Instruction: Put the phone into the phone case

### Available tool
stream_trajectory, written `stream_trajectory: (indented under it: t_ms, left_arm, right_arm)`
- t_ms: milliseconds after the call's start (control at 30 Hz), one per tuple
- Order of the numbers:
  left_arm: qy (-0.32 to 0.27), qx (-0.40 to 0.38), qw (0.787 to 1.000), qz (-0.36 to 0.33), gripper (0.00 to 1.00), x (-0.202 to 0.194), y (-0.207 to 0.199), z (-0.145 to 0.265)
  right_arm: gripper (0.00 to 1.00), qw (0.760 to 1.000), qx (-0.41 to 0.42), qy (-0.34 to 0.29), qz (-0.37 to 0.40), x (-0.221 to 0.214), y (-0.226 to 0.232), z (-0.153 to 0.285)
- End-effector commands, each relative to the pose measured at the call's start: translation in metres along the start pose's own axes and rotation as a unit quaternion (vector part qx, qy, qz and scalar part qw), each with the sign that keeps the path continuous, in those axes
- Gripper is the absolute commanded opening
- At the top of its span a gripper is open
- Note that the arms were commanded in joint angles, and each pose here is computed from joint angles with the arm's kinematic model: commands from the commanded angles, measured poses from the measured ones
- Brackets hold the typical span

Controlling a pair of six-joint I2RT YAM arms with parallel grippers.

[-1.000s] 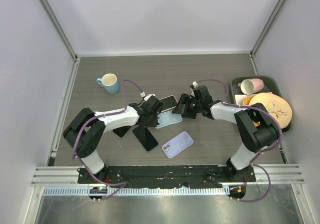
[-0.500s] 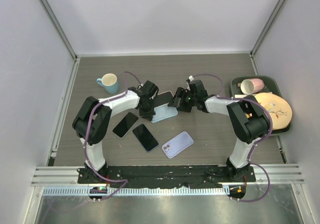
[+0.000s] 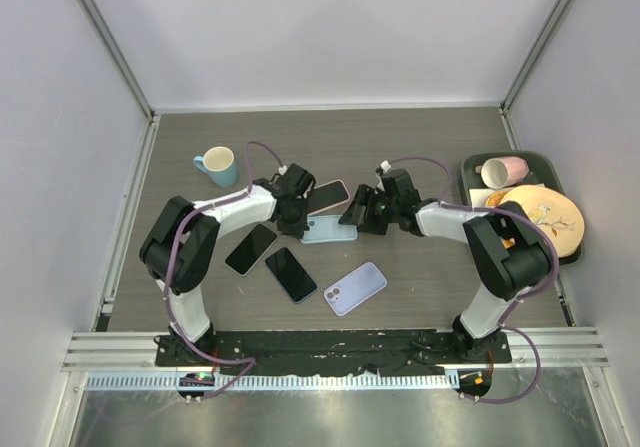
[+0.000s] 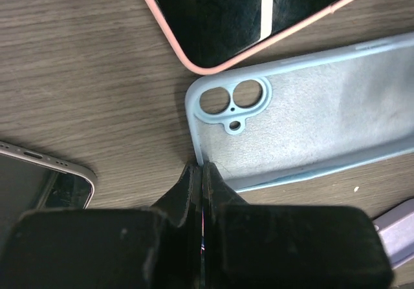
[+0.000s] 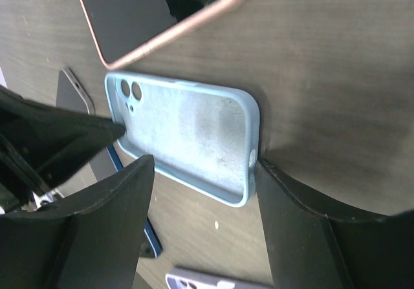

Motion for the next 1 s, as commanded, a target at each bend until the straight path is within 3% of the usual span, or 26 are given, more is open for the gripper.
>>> stream_trajectory:
  t_ms: [0,167,367,867,967]
  left_arm:
    - [-0.084,-0.049,0.995,0.0,0.0,0.004,-0.029,0.001]
    - [-0.078,-0.053,0.995,-0.006,0.0,-0.016,-0.044,0.002]
    - [-0.068,-0.056,0.996,-0.007,0.0,-0.024,-0.054,-0.003]
    - [-0.075,-0.045,0.996,0.008,0.04,-0.036,-0.049,0.014]
    - [-0.079,-0.034,0.996,0.011,0.1,-0.038,-0.045,0.018]
  right_arm:
    - [0.68,0.998,0.058,0.022,0.004,-0.024,0.024,0.024]
    - [0.68,0.998,0.058,0.007,0.011,-0.038,0.023,0.045]
    - [0.69,0.999,0.032,0.005,0.021,-0.039,0.015,0.042]
    - [0.69,0.999,0.008,-0.02,0.028,-0.027,0.016,0.037]
    - [0.7,0.999,-0.005,-0.023,0.035,-0.024,0.017,0.039]
Point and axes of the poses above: each gripper's point midway between its finger pads, its own z axis back along the fingers, its own y axis along the line the jaws close on, x = y × z, the point moved 8 cm from there along z, back along the fingers, and after that the axes turned 2 degrees about -z, right-handed, at the moved point
